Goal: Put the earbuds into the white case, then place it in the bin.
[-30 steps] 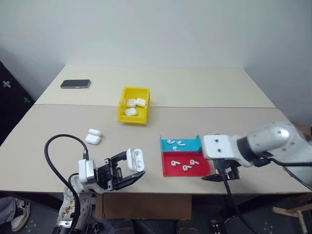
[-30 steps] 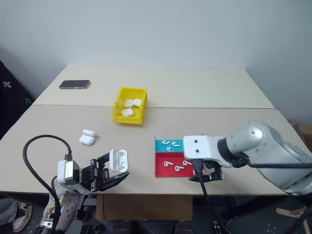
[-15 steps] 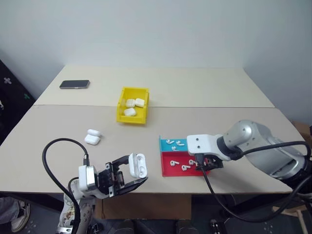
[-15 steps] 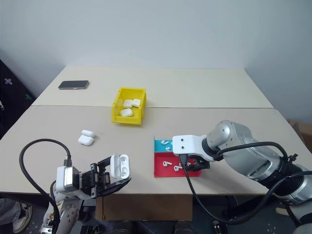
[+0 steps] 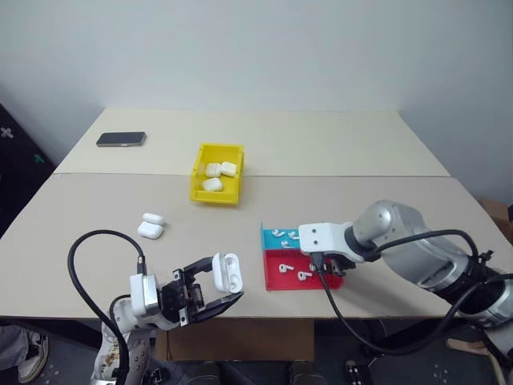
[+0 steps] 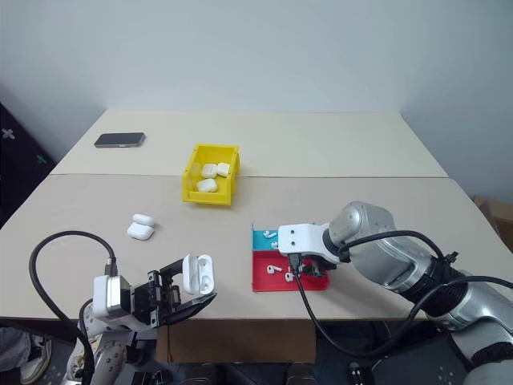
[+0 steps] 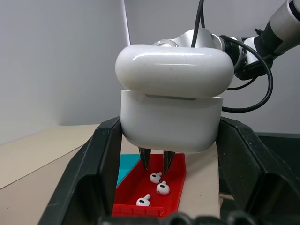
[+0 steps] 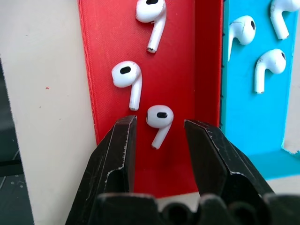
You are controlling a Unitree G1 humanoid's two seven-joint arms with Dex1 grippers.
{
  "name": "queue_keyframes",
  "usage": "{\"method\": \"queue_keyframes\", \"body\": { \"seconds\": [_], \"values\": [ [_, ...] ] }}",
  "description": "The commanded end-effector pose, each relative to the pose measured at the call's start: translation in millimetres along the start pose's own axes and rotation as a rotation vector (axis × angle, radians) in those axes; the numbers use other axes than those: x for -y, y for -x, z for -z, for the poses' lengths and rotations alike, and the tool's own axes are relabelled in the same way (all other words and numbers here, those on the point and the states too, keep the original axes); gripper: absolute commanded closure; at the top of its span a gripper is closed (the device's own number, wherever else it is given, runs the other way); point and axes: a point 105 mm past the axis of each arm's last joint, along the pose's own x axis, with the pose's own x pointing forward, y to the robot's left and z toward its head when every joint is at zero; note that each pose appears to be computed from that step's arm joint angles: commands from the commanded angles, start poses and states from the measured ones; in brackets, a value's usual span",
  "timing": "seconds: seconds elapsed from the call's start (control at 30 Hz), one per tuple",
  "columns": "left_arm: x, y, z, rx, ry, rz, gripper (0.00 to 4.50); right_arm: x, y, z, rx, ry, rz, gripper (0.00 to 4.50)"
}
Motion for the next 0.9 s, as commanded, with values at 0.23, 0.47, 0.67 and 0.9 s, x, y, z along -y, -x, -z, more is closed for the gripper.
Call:
{"method": "queue_keyframes", "body": {
  "seconds": [0.23, 0.47, 0.67, 0.9],
  "values": [
    [1, -1, -6, -0.028, -0.026, 0.003, 1.74, 5, -1, -3, -0.001, 0.017, 0.026, 2.48],
    [1, -2, -6, -0.037, -0.023, 0.003, 1.74, 5, -6, 0, -0.011, 0.008, 0.031, 2.48],
    [0, -4, -5, -0.045, -0.029, -0.004, 1.74, 7, -7, 2, -0.016, 0.005, 0.038, 2.48],
    [1, -5, -5, -0.052, -0.029, -0.007, 1.74, 6, -8, 1, -0.013, 0.009, 0.035, 2.48]
  ]
}}
